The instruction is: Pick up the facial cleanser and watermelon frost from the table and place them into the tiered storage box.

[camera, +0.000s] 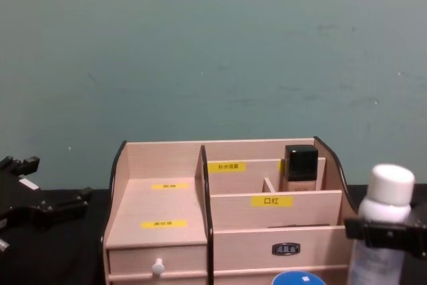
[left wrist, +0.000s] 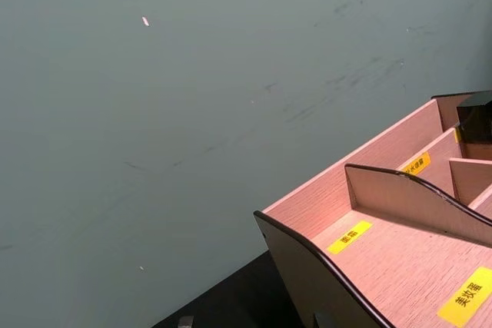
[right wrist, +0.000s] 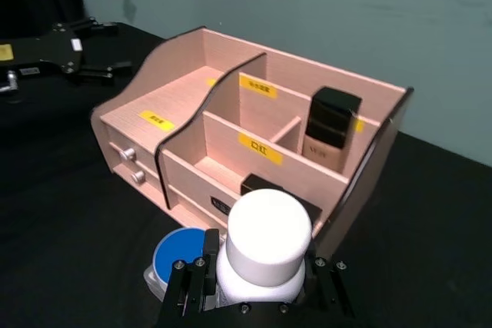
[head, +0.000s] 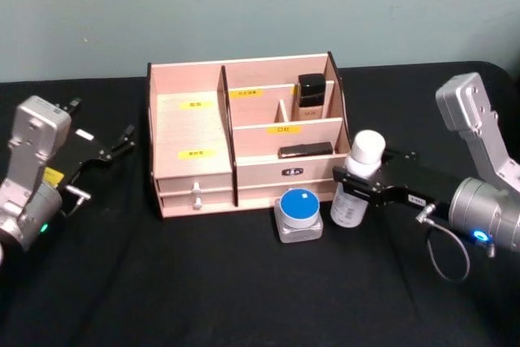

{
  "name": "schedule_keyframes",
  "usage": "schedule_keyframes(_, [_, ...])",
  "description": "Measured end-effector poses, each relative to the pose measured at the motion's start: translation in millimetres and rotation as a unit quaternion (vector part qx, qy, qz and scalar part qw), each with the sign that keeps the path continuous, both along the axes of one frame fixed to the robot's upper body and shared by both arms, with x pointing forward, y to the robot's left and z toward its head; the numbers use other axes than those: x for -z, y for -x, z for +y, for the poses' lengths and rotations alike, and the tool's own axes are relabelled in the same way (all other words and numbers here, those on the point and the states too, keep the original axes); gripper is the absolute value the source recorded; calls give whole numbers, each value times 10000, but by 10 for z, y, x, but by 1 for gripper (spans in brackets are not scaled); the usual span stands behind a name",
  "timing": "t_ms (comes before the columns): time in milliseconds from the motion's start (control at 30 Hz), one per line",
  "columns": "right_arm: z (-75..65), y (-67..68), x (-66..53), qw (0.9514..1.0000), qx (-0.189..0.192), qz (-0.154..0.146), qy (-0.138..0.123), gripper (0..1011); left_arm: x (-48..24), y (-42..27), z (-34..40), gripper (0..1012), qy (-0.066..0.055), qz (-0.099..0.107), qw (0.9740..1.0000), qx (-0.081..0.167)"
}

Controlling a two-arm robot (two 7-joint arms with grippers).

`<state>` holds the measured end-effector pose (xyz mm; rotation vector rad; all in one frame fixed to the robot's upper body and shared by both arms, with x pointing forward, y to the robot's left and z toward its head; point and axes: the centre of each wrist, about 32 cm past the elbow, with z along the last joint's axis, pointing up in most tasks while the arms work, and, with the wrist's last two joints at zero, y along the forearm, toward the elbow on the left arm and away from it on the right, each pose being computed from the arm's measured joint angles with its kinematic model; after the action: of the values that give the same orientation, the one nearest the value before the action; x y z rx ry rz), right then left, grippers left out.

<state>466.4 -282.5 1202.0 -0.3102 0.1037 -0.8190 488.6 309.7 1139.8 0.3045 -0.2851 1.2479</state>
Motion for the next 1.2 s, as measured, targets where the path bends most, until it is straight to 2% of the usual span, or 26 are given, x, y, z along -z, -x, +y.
schedule_keyframes(67, [14, -4, -54, 10000, -44, -26, 41, 604, 0, 0, 0, 1010, 0, 0, 10000, 0])
schedule_keyframes(167, [42, -24, -209, 9996, -145, -138, 180, 604, 0, 0, 0, 1010, 0, 0, 10000, 0])
schedule_keyframes(200, [42, -24, -209, 9996, -145, -138, 180, 604, 0, 0, 0, 1010, 0, 0, 10000, 0])
schedule_keyframes(400, [96, -106, -570, 9974, -327, -460, 438, 604, 0, 0, 0, 1010, 0, 0, 10000, 0])
schedule_keyframes(467, [103, -119, -608, 9971, -342, -505, 452, 604, 0, 0, 0, 1010, 0, 0, 10000, 0])
schedule_keyframes(567, [152, -205, -787, 9952, -405, -751, 483, 604, 0, 0, 0, 1009, 0, 0, 10000, 0])
schedule_keyframes(633, [187, -267, -862, 9942, -432, -864, 482, 604, 0, 0, 0, 1009, 0, 0, 10000, 0])
schedule_keyframes(900, [351, -517, -970, 9926, -563, -1008, 375, 604, 0, 0, 0, 1010, 0, 0, 10000, 0])
schedule_keyframes(1167, [509, -810, -943, 9920, -682, -1029, 270, 604, 0, 0, 0, 1010, 0, 0, 10000, 0])
schedule_keyframes(1200, [509, -810, -943, 9920, -682, -1029, 270, 604, 0, 0, 0, 1009, 0, 0, 10000, 0])
